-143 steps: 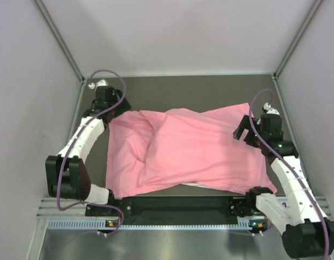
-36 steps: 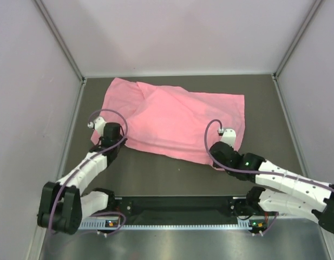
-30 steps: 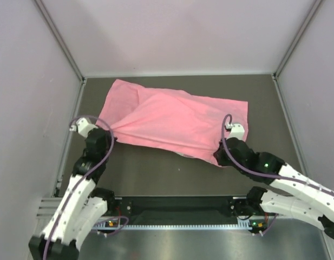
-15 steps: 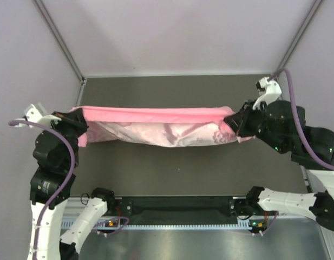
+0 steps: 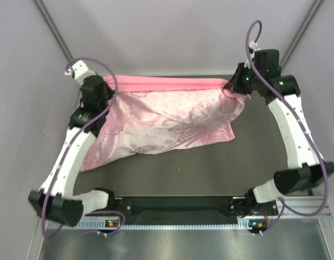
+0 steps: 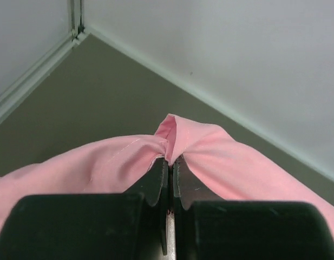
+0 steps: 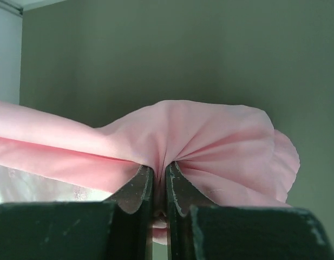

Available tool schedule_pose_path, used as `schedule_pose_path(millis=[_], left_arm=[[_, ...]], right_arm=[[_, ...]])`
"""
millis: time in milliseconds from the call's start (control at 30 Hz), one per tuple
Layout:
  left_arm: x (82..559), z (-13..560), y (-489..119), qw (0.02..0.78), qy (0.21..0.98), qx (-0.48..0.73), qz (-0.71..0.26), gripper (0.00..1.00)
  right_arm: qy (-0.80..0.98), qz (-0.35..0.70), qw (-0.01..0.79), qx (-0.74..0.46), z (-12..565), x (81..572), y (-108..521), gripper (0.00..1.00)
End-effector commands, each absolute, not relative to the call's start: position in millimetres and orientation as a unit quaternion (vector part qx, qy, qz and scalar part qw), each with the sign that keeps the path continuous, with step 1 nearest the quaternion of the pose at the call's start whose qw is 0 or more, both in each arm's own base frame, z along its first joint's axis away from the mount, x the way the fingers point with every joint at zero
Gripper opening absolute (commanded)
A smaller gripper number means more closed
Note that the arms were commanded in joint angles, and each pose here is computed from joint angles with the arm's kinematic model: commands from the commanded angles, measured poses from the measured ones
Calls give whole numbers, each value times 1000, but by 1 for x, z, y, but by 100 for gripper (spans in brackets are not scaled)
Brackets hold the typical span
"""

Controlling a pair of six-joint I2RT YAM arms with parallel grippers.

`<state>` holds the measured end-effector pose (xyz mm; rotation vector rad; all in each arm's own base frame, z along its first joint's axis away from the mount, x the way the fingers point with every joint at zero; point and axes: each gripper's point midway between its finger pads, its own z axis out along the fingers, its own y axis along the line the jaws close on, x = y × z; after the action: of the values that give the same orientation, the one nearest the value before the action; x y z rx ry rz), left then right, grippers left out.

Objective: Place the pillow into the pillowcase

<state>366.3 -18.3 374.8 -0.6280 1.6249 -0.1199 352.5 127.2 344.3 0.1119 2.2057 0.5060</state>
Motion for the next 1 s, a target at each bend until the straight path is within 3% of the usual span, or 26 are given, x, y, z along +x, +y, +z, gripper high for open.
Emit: schedule_pose_path(millis=[0,100,233,267,333,400,433,467,500,567,633,667,700,733,967], left_arm=[[411,379,17,668,665,-334,4,0],[447,384,24,682,638,-357,17,0],[498,390,39,683,625,-375,52,0],[508,388,40,682,626,-374,54,0],[537,375,42,681,632,-365,56,0],[557,358,42,677,639,-360,57,0],[579,339,33,673,657,-337,44,1],[589,331,32,671,663,-329,43,8],[598,339,31,678,659,-325,37,28],[615,313,29,657,685,-310,54,35],[623,319,31,661,681,-311,57,50],[623,321,32,661,679,-314,59,62],[622,330,33,665,673,-319,58,85],[619,329,35,660,676,-323,65,99],[576,331,21,620,712,-330,17,97]], right_arm=[[842,237,483,38,378,410,116,0],[840,250,479,55,373,470,113,1],[789,304,529,69,414,526,117,3],[783,318,531,69,413,536,119,14],[775,331,532,90,399,562,116,24],[763,331,544,107,385,589,109,50],[765,333,538,121,373,597,107,58],[760,337,542,124,369,604,105,71],[766,336,532,133,354,612,101,77],[769,330,530,133,343,616,98,82],[777,315,531,123,332,613,96,83],[781,305,531,123,329,611,93,89],[792,293,523,120,317,603,91,93],[797,290,517,119,310,598,90,95],[861,279,401,140,194,562,97,95]])
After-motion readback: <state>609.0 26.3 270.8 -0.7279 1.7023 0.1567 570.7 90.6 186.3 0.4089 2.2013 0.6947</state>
